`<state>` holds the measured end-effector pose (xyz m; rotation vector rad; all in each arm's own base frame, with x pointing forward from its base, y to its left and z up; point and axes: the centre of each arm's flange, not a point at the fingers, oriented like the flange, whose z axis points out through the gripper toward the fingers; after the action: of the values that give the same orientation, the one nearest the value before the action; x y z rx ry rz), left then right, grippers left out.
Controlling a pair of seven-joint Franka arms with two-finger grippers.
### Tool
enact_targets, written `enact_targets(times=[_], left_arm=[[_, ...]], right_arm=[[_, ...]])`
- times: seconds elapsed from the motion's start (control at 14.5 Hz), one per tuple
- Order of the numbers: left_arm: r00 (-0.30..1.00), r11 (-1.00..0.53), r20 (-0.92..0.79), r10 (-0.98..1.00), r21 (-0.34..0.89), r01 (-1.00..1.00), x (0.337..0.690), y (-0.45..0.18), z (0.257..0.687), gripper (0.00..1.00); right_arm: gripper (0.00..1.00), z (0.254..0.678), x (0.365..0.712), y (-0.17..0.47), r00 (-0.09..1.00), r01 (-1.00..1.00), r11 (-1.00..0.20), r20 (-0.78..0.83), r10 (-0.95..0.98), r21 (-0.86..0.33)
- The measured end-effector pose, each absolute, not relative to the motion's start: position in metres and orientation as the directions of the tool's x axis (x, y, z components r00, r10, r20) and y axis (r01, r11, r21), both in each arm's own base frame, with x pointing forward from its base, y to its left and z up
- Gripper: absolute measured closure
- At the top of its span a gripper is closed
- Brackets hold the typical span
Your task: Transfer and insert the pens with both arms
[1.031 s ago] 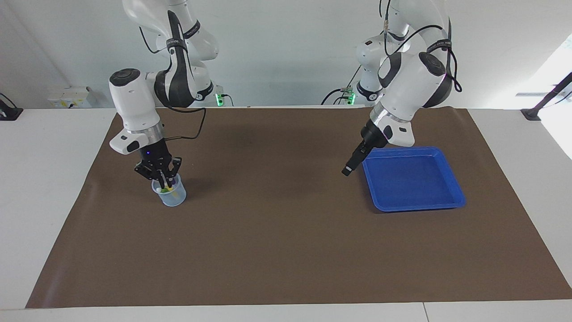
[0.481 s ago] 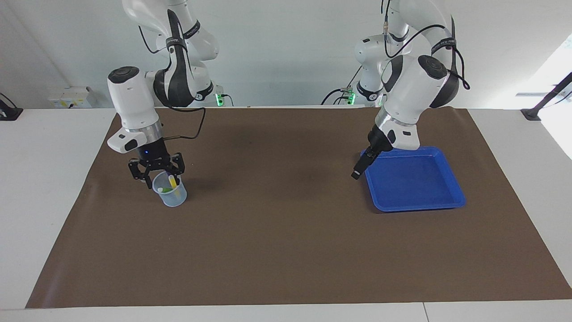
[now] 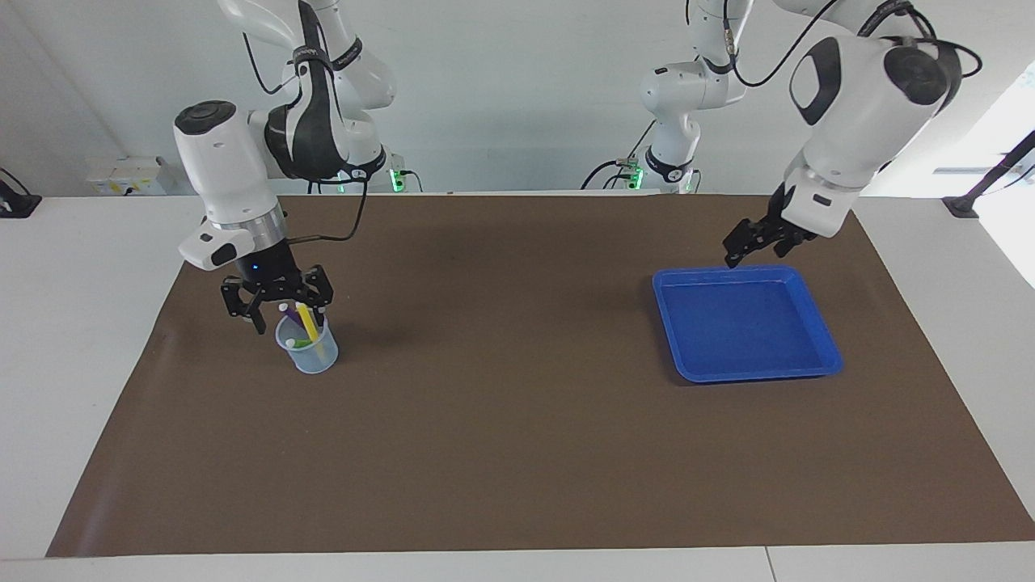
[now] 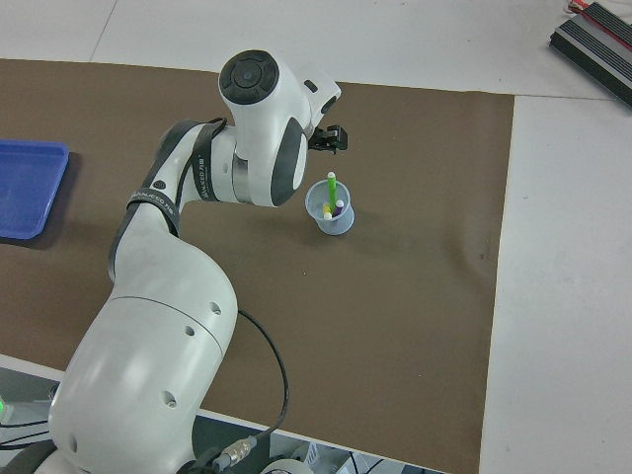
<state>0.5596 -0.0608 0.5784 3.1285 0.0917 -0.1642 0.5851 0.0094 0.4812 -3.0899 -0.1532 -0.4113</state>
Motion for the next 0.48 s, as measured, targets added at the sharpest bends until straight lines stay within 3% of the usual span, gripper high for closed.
enact_targets(times=[0.28,0.48], left_arm=[[0.977,-0.987,-0.168,-0.134,-0.066,-0.147,0.544,-0.062,0.611,0.0],[0.971,-0.978,-0.156,-0.179,-0.075,-0.192,0.542,-0.078,0.62,0.0]], right_arm=[[0.0,0.534,0.587,0.002,0.982,0.061,-0.998,0.182,0.056,-0.023],[0.0,0.559,0.585,0.0,0.991,0.018,-0.999,0.132,0.014,-0.034]])
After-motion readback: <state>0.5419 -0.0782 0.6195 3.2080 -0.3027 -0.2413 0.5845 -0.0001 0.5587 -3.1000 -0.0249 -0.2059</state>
